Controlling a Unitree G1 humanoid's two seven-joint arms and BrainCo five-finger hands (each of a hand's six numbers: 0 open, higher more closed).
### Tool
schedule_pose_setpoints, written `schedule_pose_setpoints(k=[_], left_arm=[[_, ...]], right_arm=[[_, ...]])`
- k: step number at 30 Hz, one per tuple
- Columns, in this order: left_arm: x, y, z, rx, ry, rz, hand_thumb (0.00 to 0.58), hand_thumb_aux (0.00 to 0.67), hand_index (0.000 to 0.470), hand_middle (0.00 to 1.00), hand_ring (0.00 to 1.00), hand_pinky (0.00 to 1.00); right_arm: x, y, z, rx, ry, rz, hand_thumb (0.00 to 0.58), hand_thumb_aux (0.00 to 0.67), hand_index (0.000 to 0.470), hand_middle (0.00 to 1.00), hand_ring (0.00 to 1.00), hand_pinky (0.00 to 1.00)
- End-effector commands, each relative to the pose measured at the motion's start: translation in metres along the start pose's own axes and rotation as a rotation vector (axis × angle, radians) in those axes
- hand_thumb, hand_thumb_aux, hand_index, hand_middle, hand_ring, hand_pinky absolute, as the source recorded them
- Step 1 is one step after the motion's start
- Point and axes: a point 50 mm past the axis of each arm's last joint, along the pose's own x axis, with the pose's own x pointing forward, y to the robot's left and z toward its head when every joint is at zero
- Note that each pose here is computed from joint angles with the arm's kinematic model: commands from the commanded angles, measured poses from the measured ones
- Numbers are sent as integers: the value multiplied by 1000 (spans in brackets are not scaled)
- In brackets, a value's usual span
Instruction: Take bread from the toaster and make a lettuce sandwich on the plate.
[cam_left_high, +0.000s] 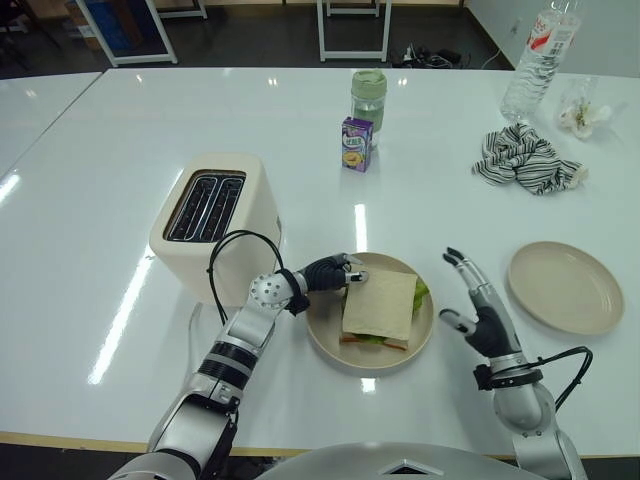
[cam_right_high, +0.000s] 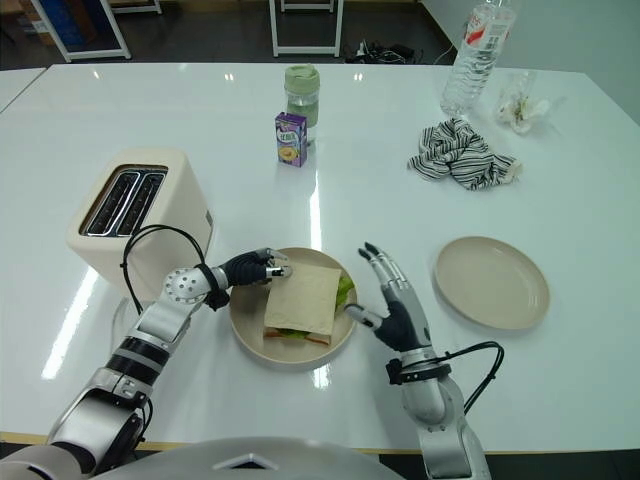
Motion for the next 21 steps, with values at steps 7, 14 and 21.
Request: schedule_pose_setpoints(k=[7, 14, 21], left_arm=[[-1, 2, -9, 4, 52, 8, 580, 670, 470, 1000, 1000, 1000], [0, 0, -10, 3, 54, 6, 580, 670, 470, 1000, 1000, 1000], [0, -1, -10, 3, 57, 5, 580, 670, 470, 1000, 1000, 1000]], right_arm=[[-5, 25, 10, -483, -177, 202, 0, 0, 0, 0, 0, 0], [-2, 41, 6, -553, -172, 281, 0, 0, 0, 0, 0, 0], [8, 63, 14, -587, -260, 347, 0, 0, 0, 0, 0, 0]])
